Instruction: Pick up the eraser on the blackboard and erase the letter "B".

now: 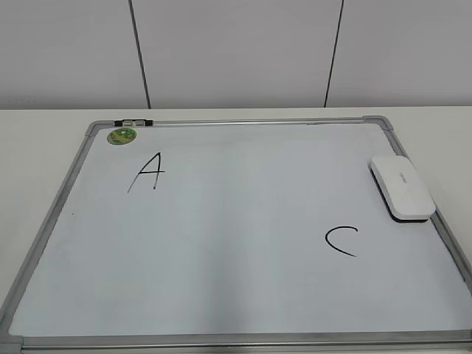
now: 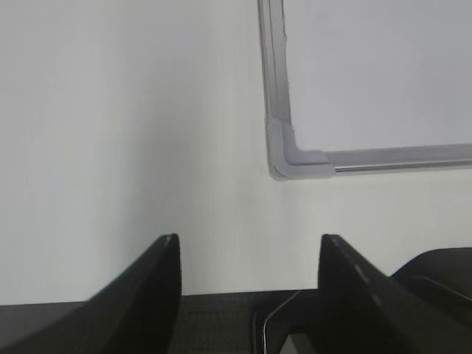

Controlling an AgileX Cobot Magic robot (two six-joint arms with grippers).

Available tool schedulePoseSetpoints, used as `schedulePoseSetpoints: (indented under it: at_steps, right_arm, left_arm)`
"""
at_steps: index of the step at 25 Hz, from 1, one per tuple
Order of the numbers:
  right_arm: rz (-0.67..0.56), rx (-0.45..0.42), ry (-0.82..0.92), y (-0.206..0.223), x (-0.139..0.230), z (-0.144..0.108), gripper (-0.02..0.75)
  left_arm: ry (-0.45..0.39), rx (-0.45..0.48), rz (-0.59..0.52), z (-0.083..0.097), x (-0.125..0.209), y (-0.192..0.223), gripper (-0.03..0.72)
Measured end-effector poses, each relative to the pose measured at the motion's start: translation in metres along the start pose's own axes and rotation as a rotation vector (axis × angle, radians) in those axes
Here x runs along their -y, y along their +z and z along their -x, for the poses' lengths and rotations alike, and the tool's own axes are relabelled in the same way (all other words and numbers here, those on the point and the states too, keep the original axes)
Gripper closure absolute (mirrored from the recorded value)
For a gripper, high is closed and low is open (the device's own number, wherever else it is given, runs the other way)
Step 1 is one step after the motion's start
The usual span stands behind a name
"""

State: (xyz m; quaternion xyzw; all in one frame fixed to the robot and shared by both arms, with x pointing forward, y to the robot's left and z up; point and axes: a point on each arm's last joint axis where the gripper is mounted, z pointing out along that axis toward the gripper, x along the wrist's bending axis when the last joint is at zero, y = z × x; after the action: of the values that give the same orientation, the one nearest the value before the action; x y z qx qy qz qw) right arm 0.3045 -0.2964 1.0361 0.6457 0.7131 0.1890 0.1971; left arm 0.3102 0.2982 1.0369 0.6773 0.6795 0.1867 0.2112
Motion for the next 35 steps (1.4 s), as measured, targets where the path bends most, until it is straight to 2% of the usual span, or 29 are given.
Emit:
schedulePoseSetpoints:
  at_steps: [3, 9, 16, 21, 35]
  right_arm:
    - [0.027, 0.002, 0.000, -0.003, 0.002, 0.000, 0.146]
    - [0.176, 0.010, 0.001, -0.021, 0.016, -0.001, 0.146]
    - [0.398, 0.023, 0.003, -0.044, 0.043, -0.002, 0.146]
    - [0.498, 0.029, 0.004, -0.052, 0.058, -0.003, 0.146]
    - [0.492, 0.030, 0.004, -0.050, 0.059, -0.003, 0.146]
  left_arm:
    - [0.003, 0.002, 0.099, 0.000, 0.008, -0.013, 0.271]
    - [0.008, 0.008, 0.324, 0.000, 0.033, -0.039, 0.272]
    - [0.013, 0.012, 0.486, 0.000, 0.055, -0.055, 0.289]
    - [0.013, 0.012, 0.487, 0.000, 0.057, -0.055, 0.291]
    - [0.013, 0.012, 0.485, 0.000, 0.057, -0.055, 0.323]
